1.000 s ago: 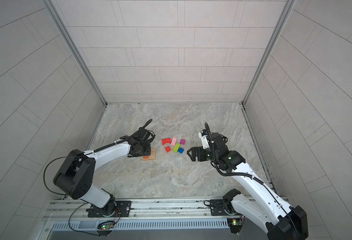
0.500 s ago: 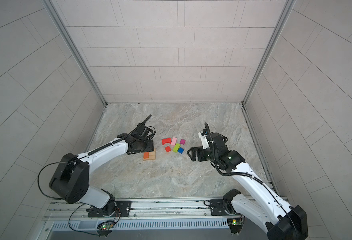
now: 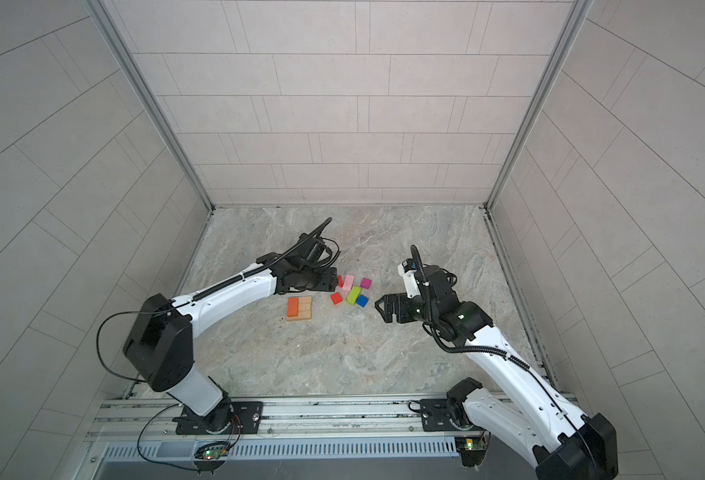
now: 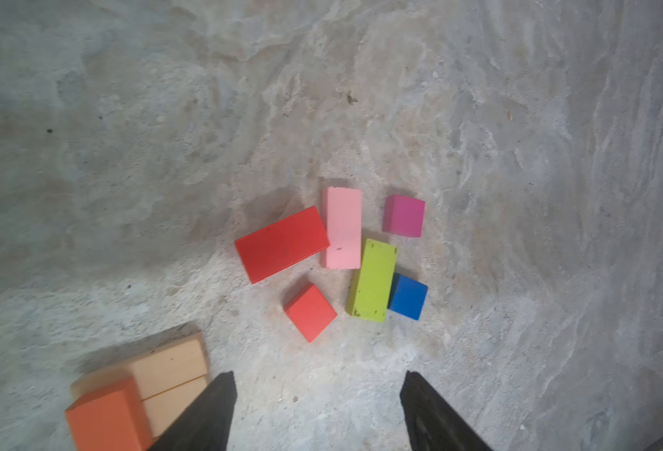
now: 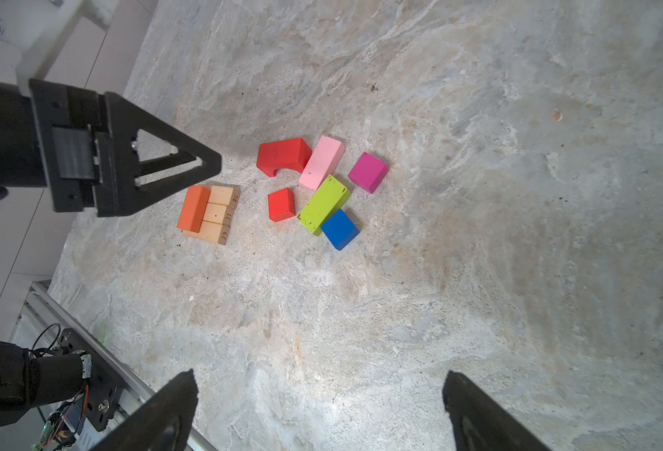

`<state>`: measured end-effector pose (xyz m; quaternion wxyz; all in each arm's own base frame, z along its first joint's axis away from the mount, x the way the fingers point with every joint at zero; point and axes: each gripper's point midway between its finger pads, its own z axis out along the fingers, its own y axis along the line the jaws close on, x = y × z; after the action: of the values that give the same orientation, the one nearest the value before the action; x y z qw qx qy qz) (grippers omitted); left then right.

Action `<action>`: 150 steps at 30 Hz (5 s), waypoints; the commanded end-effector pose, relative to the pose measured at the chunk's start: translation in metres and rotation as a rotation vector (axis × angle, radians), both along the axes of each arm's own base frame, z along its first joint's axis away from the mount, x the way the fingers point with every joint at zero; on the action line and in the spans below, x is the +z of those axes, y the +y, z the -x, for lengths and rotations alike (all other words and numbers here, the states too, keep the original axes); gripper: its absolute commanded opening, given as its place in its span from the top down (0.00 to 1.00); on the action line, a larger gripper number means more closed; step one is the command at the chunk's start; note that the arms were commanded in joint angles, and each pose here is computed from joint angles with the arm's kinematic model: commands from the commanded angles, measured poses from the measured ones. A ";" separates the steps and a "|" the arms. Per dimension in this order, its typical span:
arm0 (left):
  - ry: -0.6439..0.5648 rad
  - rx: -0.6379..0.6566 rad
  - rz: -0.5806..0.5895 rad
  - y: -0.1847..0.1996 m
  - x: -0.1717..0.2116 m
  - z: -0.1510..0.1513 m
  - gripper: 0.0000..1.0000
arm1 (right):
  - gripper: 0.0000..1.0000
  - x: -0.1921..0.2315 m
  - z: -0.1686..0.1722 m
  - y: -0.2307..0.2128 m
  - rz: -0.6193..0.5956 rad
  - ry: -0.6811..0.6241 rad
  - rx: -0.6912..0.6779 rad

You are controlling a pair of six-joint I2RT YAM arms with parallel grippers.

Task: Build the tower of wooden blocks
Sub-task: 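Move the left gripper over the lime green block in the pile, then lower the left gripper onto the lime green block and close on it, then carry the lime green block above the stack beside the orange block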

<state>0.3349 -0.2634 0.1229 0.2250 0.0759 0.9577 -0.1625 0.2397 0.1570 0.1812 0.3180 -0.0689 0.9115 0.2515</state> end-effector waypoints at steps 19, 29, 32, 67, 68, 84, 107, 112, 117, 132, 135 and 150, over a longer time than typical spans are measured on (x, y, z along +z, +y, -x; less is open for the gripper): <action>0.048 -0.142 -0.074 -0.069 -0.045 -0.012 0.47 | 0.01 0.016 0.008 -0.013 0.031 -0.049 -0.015; 0.091 -0.135 -0.131 -0.065 -0.075 -0.012 0.49 | 0.01 0.017 0.008 -0.014 0.042 -0.053 -0.009; 0.101 -0.137 -0.140 -0.065 -0.081 -0.011 0.50 | 0.01 0.018 0.008 -0.015 0.047 -0.056 -0.009; 0.107 -0.106 -0.249 -0.057 -0.102 -0.016 0.57 | 0.01 0.015 0.009 -0.018 0.064 -0.047 -0.008; 0.105 -0.106 -0.249 -0.057 -0.101 -0.016 0.57 | 0.01 0.015 0.009 -0.018 0.065 -0.046 -0.008; 0.094 -0.105 -0.221 -0.059 -0.087 -0.014 0.67 | 0.01 0.014 0.009 -0.017 0.060 -0.045 -0.011; 0.079 0.039 -0.197 -0.013 -0.024 0.011 0.73 | 0.01 0.010 0.006 -0.010 0.023 -0.039 -0.002; 0.107 0.099 -0.201 0.011 -0.027 0.020 0.74 | 0.01 0.009 0.003 -0.006 0.002 -0.035 -0.001; 0.127 0.165 -0.236 0.039 -0.031 0.025 0.75 | 0.01 0.007 0.000 -0.001 -0.022 -0.025 0.000; 0.117 0.273 -0.245 0.082 -0.047 0.026 0.75 | 0.01 0.007 -0.002 0.001 -0.028 -0.019 0.005; 0.114 0.281 -0.262 0.086 -0.052 0.026 0.75 | 0.01 0.007 -0.001 0.001 -0.026 -0.018 0.005; 0.116 0.278 -0.288 0.089 -0.066 0.025 0.75 | 0.01 0.004 0.000 -0.001 -0.018 -0.011 0.000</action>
<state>0.3090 -0.1796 0.0603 0.1745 -0.0339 0.9840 -0.0076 0.2401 0.1588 0.1885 0.3249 -0.0718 0.9055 0.2635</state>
